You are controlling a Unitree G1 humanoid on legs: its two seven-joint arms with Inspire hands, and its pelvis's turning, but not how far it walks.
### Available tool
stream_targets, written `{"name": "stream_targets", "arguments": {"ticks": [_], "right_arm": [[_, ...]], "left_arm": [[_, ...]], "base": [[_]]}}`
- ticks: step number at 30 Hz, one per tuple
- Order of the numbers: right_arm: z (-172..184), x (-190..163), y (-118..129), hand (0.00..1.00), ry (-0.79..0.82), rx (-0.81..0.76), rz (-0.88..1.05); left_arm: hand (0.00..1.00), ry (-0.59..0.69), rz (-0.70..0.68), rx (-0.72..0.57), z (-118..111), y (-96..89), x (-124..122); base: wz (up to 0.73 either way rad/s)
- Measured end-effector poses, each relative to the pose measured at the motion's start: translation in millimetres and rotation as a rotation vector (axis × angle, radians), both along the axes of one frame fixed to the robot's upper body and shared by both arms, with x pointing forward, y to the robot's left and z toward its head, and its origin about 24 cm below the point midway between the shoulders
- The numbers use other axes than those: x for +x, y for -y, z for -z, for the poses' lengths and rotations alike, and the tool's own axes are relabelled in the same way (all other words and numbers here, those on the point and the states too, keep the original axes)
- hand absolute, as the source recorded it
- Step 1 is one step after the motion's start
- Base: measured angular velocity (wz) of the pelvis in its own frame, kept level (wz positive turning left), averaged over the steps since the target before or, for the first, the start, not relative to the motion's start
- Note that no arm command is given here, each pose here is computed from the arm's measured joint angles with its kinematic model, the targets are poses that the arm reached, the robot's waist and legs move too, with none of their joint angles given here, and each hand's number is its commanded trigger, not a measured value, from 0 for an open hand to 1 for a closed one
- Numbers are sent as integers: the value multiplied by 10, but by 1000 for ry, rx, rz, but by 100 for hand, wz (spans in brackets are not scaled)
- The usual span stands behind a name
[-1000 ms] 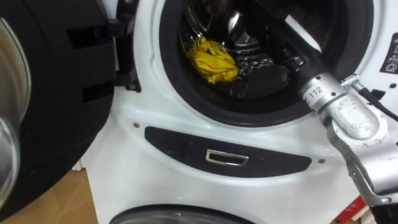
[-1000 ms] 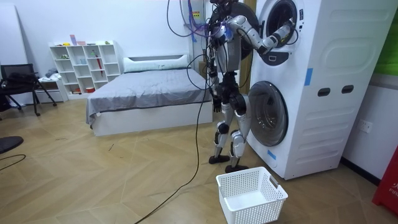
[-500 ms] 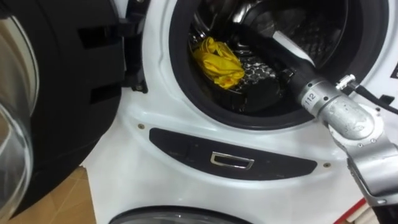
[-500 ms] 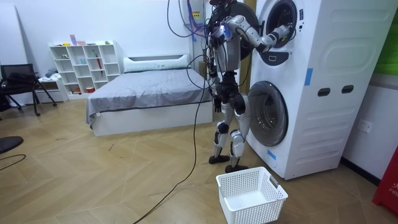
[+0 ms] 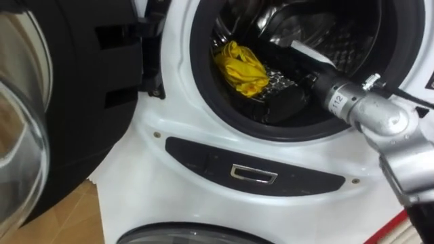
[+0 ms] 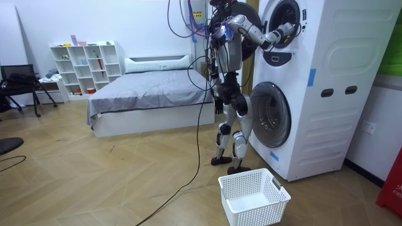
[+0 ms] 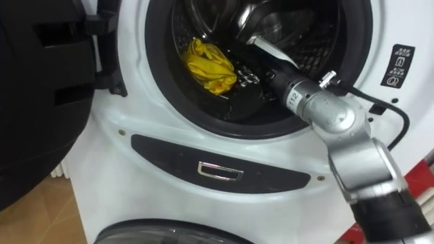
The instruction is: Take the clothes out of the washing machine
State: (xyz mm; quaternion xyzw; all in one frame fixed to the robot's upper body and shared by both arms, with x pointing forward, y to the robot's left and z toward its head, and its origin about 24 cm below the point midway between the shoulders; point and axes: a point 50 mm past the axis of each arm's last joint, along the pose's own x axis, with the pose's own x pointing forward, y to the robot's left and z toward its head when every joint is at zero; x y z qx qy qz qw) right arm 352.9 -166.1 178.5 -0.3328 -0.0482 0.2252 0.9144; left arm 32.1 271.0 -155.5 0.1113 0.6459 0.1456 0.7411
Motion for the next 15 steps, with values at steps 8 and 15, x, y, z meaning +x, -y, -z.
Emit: {"name": "stream_targets", "arguments": {"ticks": [8,15], "right_arm": [[-16,19,-6,100,-18,-2,-23],[-39,39,55,100,33,-5,59]], "left_arm": [[0,-8,33,-10,-6,-19,30],[0,-7,54,-9,-9,-23,52]], "base": [[3],[2]]}}
